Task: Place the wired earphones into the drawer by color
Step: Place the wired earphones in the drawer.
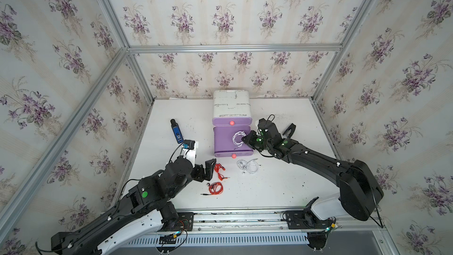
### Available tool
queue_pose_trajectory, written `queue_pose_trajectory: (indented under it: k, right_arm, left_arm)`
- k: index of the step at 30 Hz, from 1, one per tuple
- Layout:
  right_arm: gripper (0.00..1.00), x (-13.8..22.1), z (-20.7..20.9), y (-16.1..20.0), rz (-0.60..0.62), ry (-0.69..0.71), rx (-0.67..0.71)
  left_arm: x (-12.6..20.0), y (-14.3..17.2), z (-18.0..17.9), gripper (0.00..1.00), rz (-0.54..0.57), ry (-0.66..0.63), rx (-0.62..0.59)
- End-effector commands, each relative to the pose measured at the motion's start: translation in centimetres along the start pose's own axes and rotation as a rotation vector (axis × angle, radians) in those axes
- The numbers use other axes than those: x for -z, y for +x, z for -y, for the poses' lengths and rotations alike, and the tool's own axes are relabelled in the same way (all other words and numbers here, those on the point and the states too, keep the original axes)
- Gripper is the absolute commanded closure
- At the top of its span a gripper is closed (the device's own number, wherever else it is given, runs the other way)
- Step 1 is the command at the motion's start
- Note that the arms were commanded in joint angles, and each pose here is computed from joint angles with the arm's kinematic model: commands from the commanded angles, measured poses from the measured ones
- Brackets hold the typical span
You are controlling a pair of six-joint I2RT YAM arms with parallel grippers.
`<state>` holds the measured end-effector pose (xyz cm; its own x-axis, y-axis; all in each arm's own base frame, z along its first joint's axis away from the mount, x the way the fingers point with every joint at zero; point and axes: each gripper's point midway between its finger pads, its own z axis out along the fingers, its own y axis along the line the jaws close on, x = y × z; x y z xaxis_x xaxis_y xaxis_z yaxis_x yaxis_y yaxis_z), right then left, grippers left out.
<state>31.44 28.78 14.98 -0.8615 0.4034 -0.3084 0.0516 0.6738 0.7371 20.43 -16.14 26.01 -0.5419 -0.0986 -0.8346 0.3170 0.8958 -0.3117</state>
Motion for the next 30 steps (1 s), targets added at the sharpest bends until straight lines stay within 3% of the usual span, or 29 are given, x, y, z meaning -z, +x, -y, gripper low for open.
queue_pose_trajectory:
  k: [1,6,10,14,20,24,27,30]
  right_arm:
    - [1.00,-0.2,-0.1,-0.9,0.045,-0.013,-0.005]
    - [1.00,-0.9,0.0,-1.2,0.047,-0.007,-0.006]
    - [0.84,-1.1,0.2,-1.1,0.038,0.006,-0.006]
    - [0.69,-1.0,0.3,-1.0,0.033,0.013,-0.003]
    - [0.59,-0.2,0.0,-0.9,0.024,0.008,0.014]
    - [0.57,2.6,-1.2,-1.8,0.066,0.017,0.073]
    - [0.57,5.7,-0.6,-2.1,0.090,0.088,0.126]
    - [0.57,8.7,3.6,-1.3,0.073,0.238,0.099]
  left_arm:
    - [-1.3,-3.6,2.5,0.00,0.047,0.117,-0.010]
    - [-4.4,-7.5,2.4,0.00,0.070,0.158,0.018]
    - [-6.6,-9.9,2.2,0.00,0.032,0.179,0.012]
    - [-8.1,-10.5,2.2,0.00,0.009,0.195,0.022]
    - [-7.8,-9.6,2.1,0.00,0.002,0.207,0.052]
    - [-6.4,-8.2,2.1,0.00,-0.023,0.228,0.052]
    - [-5.2,-6.3,2.0,0.00,-0.058,0.247,0.069]
    - [-4.1,-4.0,1.9,0.00,-0.107,0.269,0.093]
